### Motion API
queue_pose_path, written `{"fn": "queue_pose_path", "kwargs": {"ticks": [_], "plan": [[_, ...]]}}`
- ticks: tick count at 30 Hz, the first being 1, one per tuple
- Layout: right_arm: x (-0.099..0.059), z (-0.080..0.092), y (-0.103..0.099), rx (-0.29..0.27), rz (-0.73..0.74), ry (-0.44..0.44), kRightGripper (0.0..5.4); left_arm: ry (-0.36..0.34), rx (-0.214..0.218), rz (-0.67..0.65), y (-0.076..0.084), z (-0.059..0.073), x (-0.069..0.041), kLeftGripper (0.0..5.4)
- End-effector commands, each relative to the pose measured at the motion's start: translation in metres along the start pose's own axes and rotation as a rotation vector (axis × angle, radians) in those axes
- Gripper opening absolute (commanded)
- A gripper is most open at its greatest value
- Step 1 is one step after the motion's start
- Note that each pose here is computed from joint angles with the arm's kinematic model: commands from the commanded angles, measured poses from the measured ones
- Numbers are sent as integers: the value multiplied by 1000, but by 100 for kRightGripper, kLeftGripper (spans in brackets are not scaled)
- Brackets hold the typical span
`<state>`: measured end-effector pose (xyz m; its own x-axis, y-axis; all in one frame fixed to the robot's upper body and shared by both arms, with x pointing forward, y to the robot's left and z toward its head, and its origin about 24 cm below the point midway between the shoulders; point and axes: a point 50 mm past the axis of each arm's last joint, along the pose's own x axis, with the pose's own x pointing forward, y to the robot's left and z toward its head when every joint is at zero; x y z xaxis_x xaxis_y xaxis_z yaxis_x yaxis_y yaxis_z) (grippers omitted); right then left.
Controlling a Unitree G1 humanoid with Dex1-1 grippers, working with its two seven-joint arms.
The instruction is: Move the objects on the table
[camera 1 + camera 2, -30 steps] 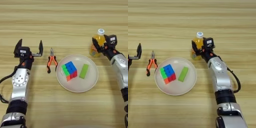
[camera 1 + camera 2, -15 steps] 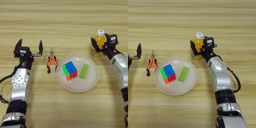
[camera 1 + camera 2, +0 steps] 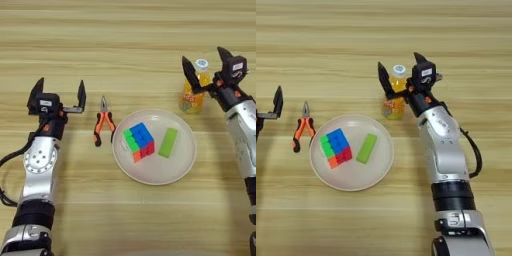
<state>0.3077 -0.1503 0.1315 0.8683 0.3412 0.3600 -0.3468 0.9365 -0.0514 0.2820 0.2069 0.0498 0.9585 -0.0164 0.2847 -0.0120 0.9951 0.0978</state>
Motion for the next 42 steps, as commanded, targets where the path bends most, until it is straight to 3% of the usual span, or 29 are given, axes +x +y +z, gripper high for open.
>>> {"fn": "queue_pose_path", "kwargs": {"ticks": [1, 4, 7, 11, 15, 17, 21, 26, 32, 36, 42], "plan": [[-3, 30, -1, -46, -1, -164, 537, -10, 7, -10, -3, 1, 4, 540], [-14, 40, -4, -85, -45, -240, 537, -10, 9, -11, -4, 0, 4, 540], [-34, 37, -11, -151, -104, -254, 537, -10, 11, -12, -4, 0, 5, 540], [-70, 12, -32, -217, -227, -167, 537, -9, 16, -18, -3, -1, 8, 540], [-91, -17, -42, -206, -322, -81, 537, -10, 22, -20, -2, -3, 12, 540], [-93, -26, -43, -192, -358, -78, 537, -9, 28, -23, -1, -3, 15, 540], [-93, -41, -45, -243, -416, -76, 537, -21, 41, -31, 1, -3, 17, 540], [-89, -45, -41, -266, -401, -84, 537, -52, 59, -68, -3, 2, 18, 540], [-85, -48, -34, -273, -383, -82, 537, -38, 62, -81, 0, 1, 19, 540], [-83, -48, -29, -272, -377, -83, 537, -7, 10, -104, 3, 2, 22, 540], [-83, -47, -24, -270, -368, -86, 537, 40, -17, -252, -8, 7, 20, 540]]}}
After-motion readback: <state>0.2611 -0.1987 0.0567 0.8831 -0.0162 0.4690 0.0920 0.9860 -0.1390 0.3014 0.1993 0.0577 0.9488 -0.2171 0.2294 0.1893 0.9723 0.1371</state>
